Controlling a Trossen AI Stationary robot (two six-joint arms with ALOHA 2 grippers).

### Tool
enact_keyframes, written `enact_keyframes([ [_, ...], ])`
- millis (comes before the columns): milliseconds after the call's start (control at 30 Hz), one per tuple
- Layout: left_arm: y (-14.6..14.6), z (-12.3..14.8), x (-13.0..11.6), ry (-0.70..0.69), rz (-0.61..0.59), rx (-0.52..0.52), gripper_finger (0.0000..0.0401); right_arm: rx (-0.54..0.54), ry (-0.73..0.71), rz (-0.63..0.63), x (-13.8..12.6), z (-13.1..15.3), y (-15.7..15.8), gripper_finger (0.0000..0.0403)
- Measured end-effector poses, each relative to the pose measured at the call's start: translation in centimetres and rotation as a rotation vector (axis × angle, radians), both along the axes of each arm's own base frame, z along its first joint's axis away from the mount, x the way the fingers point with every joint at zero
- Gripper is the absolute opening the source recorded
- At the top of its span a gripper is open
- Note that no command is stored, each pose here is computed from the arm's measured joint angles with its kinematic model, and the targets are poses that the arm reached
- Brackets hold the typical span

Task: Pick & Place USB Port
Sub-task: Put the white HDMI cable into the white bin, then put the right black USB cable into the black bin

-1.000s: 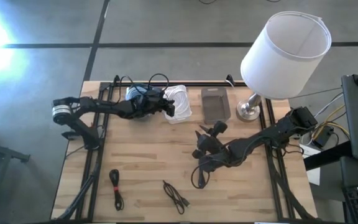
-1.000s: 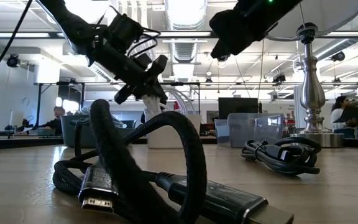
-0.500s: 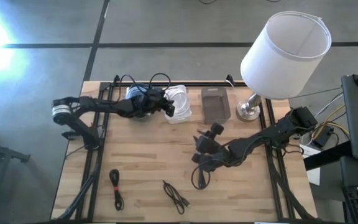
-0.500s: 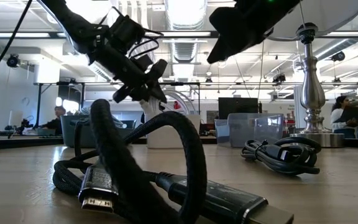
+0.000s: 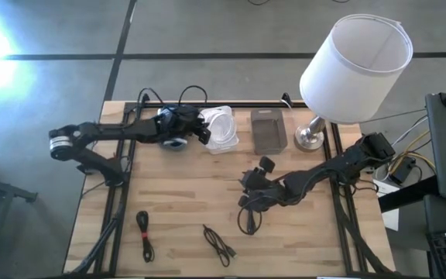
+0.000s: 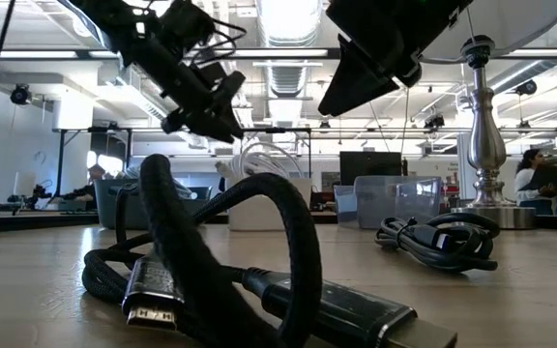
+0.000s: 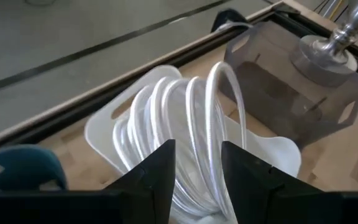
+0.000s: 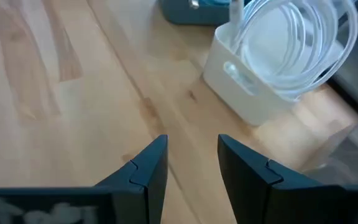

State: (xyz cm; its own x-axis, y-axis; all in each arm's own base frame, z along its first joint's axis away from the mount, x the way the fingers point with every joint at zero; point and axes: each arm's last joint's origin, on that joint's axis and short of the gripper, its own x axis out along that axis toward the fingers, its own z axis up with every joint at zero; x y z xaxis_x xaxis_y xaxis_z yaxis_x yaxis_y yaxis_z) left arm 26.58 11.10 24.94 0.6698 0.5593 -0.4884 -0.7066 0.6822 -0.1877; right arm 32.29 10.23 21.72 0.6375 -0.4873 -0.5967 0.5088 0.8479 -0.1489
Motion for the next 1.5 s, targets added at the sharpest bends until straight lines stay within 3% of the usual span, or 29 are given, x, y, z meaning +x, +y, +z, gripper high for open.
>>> enact_keyframes([
  [133, -0.5, 1.5, -0.9, -0.015, -0.030, 0.053, 0.0133, 0.056, -0.025, -0.037, -0.1, -0.2, 0.0, 0.0137],
  [367, -1.6, 2.9, -1.9, -0.043, -0.069, 0.077, 0.0131, 0.247, -0.062, -0.132, -0.6, -1.4, 0.0, 0.0137],
  [600, -1.9, 2.4, -1.9, -0.010, -0.082, 0.065, 0.0131, 0.531, -0.042, -0.243, -1.7, -3.2, 0.5, 0.0137],
  [767, -1.8, 1.8, -1.5, 0.021, -0.086, 0.058, 0.0131, 0.634, -0.039, -0.332, -2.9, -4.5, 1.3, 0.0137],
  [1100, -1.7, 1.4, -1.2, 0.047, -0.096, 0.067, 0.0131, 0.761, -0.038, -0.485, -3.9, -6.4, 2.0, 0.0137],
  [1500, -1.7, 1.3, -1.2, 0.050, -0.097, 0.065, 0.0131, 0.807, 0.026, -0.475, -2.8, -8.2, 2.0, 0.0137],
])
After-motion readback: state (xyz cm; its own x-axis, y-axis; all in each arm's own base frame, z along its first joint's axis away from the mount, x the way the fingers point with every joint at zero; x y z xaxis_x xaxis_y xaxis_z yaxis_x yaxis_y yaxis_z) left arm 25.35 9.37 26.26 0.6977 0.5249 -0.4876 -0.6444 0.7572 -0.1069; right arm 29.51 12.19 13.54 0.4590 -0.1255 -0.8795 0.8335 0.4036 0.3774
